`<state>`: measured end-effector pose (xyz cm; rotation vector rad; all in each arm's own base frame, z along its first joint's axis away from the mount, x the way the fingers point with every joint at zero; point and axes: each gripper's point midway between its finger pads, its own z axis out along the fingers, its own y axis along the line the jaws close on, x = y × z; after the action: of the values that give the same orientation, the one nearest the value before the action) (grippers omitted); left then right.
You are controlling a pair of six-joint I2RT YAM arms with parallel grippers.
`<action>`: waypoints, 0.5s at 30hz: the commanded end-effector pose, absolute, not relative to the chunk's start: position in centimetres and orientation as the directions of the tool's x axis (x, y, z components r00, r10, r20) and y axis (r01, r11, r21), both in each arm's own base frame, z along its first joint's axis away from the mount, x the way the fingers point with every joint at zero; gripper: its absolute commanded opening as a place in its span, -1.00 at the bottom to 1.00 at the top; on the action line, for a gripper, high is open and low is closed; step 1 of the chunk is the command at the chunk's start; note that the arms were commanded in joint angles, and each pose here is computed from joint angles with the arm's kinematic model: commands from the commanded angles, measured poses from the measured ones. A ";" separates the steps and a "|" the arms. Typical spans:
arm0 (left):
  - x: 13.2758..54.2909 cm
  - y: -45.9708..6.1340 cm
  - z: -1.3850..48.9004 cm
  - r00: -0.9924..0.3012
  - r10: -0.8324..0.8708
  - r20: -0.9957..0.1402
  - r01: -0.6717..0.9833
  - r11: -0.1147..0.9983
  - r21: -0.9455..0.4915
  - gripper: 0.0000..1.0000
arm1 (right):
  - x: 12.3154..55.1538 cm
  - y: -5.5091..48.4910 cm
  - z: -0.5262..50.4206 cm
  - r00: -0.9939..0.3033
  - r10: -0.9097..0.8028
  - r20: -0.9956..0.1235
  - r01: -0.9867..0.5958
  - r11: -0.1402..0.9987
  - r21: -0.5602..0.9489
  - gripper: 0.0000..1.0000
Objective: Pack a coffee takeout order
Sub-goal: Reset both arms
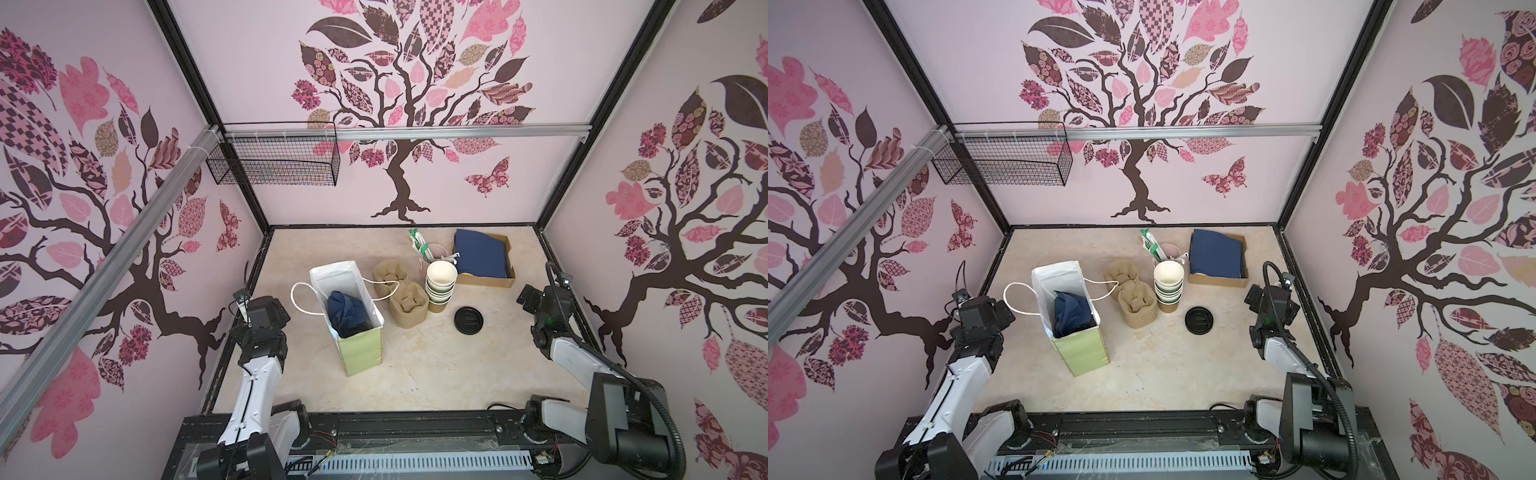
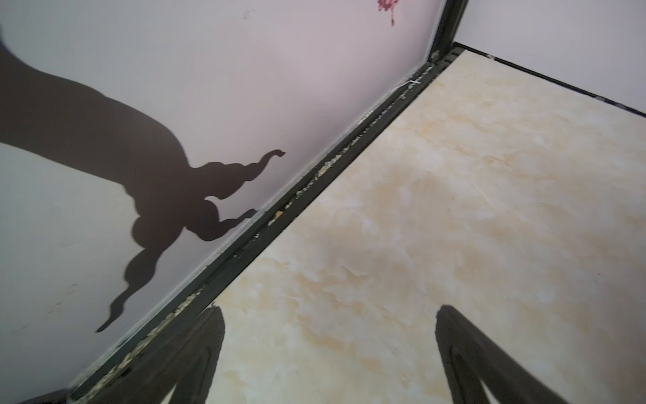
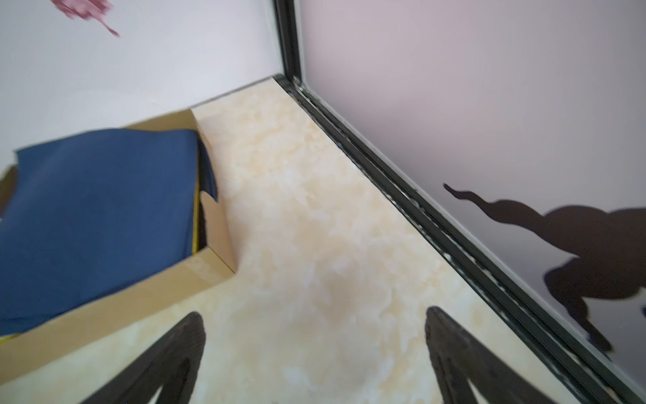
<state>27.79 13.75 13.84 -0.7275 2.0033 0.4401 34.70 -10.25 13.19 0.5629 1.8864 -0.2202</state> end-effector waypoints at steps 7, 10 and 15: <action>32.7 10.4 14.5 -0.216 -0.307 -0.927 -0.435 0.880 -0.190 0.95 | 38.2 -5.9 13.8 -0.168 0.325 -0.931 0.214 0.934 0.287 1.00; 33.4 9.7 13.9 -0.207 -0.284 -0.936 -0.407 0.895 -0.182 0.95 | 37.1 -5.7 12.7 -0.132 0.321 -0.938 0.200 0.935 0.292 1.00; 34.3 9.0 12.6 -0.214 -0.273 -0.938 -0.378 0.908 -0.178 0.95 | 36.8 -4.9 12.8 -0.125 0.307 -0.944 0.154 0.945 0.287 1.00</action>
<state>33.43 9.48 11.24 -0.5286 1.8940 0.1380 35.58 -5.56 9.38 0.4170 1.8205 0.0943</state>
